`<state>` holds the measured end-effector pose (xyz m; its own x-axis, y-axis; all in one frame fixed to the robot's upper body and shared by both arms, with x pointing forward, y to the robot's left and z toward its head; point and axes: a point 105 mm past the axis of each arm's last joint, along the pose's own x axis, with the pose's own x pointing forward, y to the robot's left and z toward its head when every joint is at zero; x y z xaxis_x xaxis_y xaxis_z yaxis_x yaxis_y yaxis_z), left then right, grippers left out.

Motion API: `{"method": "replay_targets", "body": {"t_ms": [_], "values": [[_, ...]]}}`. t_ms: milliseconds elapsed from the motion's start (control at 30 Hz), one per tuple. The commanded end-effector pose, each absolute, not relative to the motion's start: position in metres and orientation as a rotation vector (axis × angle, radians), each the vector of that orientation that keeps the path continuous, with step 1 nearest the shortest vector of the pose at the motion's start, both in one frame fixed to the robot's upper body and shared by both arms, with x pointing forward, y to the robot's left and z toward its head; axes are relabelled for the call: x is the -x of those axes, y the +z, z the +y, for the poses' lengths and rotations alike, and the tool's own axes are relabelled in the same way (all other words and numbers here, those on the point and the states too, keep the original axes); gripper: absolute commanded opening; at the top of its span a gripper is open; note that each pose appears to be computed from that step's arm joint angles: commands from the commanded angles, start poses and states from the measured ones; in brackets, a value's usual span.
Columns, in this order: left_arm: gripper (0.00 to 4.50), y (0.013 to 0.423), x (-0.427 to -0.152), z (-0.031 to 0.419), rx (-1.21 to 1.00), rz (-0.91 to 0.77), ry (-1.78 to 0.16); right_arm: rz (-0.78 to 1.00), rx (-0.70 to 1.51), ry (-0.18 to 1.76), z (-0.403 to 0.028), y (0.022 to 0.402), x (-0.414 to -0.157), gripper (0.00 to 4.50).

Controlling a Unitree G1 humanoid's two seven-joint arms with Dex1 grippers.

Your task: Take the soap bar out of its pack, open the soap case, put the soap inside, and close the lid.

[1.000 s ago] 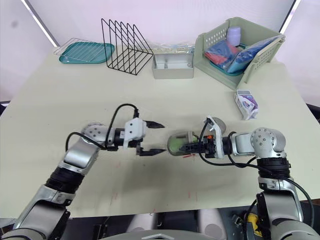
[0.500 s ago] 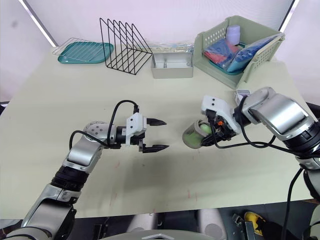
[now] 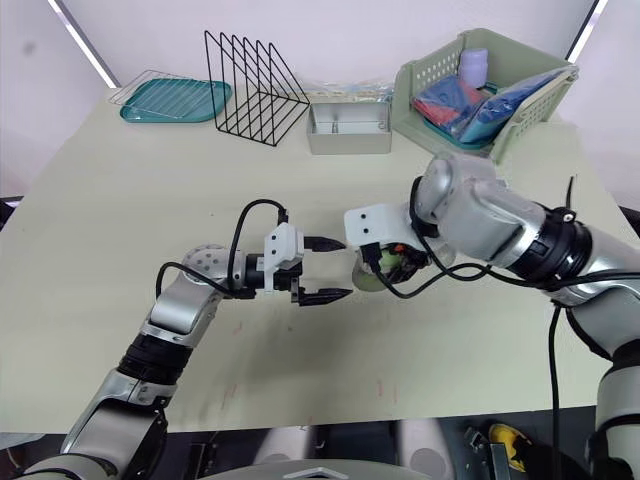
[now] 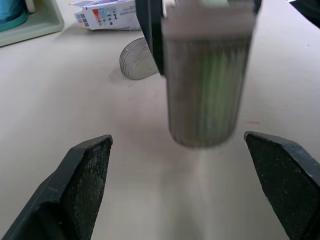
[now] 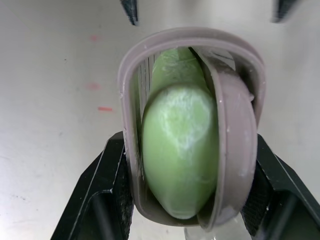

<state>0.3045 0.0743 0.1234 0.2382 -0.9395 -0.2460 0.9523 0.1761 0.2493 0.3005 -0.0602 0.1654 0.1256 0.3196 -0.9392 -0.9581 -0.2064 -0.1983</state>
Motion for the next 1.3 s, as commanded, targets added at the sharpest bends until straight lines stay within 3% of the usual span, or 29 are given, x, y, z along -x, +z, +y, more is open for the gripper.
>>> {"method": "replay_targets", "body": {"t_ms": [33,767,1300], "values": [[4.50,0.142,-0.299,0.061,-0.349,-0.040,-1.346,0.755,1.232,1.369,-0.059,0.162,-0.303,2.04],[4.50,0.137,-0.299,0.027,-0.296,-0.022,-1.289,0.768,1.214,1.343,-0.064,0.166,-0.313,2.04],[4.50,0.144,-0.300,0.033,-0.311,-0.038,-1.344,0.729,1.235,1.365,-0.059,0.165,-0.312,2.04]]}}
